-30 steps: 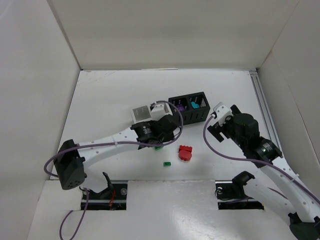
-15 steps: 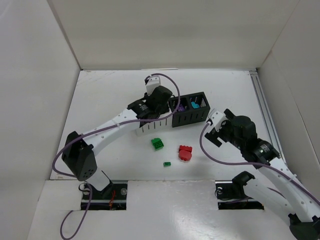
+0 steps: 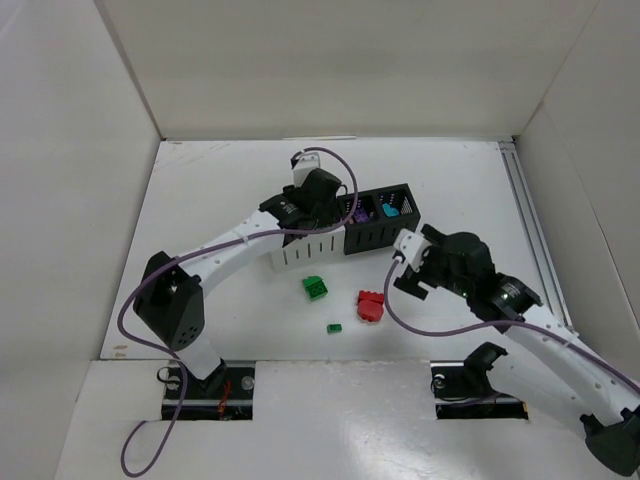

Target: Sort the legos into containers by color

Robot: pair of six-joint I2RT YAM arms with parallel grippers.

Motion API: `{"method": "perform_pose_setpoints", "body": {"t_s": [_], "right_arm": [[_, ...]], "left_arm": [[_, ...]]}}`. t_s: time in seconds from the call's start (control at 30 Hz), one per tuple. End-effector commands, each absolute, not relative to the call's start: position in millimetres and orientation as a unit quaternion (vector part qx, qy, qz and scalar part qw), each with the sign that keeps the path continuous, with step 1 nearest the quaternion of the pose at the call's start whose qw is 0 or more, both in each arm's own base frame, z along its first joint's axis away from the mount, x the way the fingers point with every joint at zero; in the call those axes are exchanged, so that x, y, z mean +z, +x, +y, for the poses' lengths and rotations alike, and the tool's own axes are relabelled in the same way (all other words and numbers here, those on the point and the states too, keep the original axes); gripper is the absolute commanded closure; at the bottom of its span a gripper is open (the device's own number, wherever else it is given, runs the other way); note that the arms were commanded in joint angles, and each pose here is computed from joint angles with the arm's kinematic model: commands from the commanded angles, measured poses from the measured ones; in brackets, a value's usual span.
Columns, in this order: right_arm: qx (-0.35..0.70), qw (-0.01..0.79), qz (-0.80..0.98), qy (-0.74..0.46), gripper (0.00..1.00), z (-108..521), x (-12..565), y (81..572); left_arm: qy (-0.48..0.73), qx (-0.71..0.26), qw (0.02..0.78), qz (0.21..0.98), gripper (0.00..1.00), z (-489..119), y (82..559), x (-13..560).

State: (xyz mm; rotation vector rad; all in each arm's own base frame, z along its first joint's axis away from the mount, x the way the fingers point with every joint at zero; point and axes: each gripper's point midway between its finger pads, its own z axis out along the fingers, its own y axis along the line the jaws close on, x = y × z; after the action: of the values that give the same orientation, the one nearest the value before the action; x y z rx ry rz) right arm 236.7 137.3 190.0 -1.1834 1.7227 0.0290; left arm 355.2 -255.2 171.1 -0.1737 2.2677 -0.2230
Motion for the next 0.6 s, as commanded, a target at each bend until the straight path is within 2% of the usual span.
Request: {"method": "perform_pose_setpoints", "body": {"t_s": [0.0,0.17,0.2,0.27,0.37,0.5,0.53,0.57], "right_arm": [[0.054,0.519,0.667,-0.532,0.0,177,191,233],[0.108,0.523,0.594,-0.601,0.02,232,190,202],[0.117,0.509,0.588,-0.617,0.03,239,178,197],[0.147,0.494,0.568,-0.642,0.04,255,168,184],[0.174,0.463,0.548,-0.674,0.07,279,142,166],[0.184,0.422,0.524,-0.716,0.12,307,115,149],[0.183,0.417,0.52,-0.723,0.12,314,113,146],[0.178,0.398,0.523,-0.732,0.15,316,100,147]], "left_arm": [[-0.071,-0.116,0.43,0.892,0.43,-258,354,190],[-0.077,-0.123,0.435,0.889,0.32,-245,339,202],[-0.079,-0.13,0.441,0.884,0.18,-243,337,210],[-0.07,-0.146,0.457,0.875,0.0,-241,323,228],[-0.056,-0.167,0.471,0.865,0.0,-235,301,244],[-0.069,-0.187,0.468,0.861,0.0,-215,273,240],[-0.074,-0.181,0.457,0.868,0.0,-207,265,224],[-0.08,-0.197,0.463,0.861,0.0,-202,257,231]]}}
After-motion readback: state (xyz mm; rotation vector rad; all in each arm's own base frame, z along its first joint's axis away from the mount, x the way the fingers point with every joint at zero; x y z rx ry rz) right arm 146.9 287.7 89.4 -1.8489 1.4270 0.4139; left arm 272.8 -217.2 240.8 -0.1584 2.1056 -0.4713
